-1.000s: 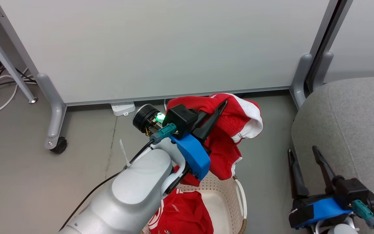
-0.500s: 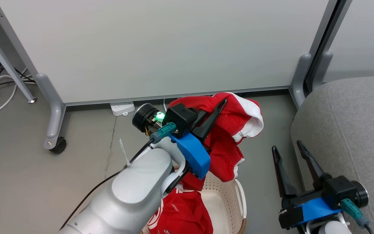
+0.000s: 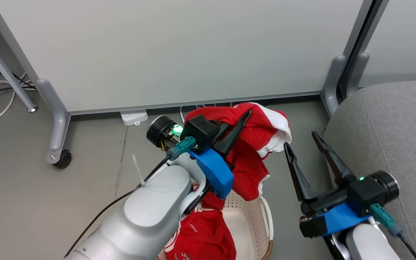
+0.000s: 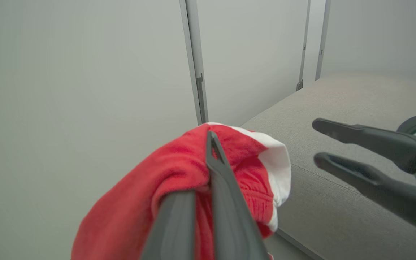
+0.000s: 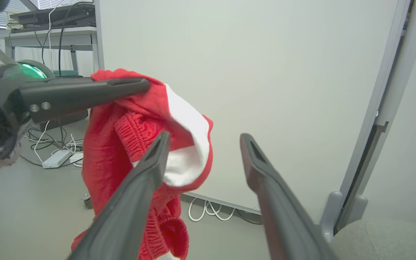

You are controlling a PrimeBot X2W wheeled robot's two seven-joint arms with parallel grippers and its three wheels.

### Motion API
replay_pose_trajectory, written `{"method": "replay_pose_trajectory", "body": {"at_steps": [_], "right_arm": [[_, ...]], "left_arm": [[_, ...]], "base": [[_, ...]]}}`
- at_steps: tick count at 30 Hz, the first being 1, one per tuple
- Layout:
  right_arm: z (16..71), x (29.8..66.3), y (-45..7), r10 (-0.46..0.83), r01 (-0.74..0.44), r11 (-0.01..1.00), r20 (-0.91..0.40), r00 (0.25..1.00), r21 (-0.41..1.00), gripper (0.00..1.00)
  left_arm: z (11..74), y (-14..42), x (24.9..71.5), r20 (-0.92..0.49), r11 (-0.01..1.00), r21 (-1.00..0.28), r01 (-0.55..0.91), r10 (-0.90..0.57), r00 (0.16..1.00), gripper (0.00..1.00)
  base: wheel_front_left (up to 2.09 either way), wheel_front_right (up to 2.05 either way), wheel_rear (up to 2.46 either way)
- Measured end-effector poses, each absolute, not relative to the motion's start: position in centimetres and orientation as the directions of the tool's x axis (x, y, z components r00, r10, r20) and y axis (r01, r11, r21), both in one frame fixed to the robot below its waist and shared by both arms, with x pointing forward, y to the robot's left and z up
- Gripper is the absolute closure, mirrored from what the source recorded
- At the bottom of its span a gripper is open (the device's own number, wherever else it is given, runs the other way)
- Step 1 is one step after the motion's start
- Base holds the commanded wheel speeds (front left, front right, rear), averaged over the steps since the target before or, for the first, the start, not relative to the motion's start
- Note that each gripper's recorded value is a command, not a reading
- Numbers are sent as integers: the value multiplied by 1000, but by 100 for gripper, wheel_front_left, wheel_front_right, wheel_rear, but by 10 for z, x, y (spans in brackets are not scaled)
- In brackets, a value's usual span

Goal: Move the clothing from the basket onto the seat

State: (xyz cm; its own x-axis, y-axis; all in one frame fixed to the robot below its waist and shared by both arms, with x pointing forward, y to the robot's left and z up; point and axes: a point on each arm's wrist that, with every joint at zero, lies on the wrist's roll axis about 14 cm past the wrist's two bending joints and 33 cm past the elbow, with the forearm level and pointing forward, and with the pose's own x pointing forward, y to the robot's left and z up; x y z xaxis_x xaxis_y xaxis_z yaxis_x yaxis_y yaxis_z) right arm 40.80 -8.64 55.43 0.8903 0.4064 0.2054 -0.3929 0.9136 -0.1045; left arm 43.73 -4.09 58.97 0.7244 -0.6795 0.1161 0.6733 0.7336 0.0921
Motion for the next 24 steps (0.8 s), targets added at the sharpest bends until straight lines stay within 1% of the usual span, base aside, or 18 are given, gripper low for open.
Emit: {"method": "replay_pose_trajectory", "body": {"at_steps": [5,12,18,24], "right_arm": [[555,419,-79,440,-419,897,195,876,-143,0],[542,434,-71,483,-457,870,135,865,-184,0],[529,443,-63,515,-492,847,82,853,-200,0],[526,452,-53,548,-525,823,57,835,-218,0]], "left_arm": [[587,-43,437,112,728,94,679,-685,720,100],[582,-45,437,103,719,91,689,-695,712,100],[578,-47,436,98,713,87,696,-701,706,100],[578,-48,437,98,708,91,701,-706,701,100]], "base": [[0,0,0],[0,0,0],[0,0,0],[0,0,0]]}}
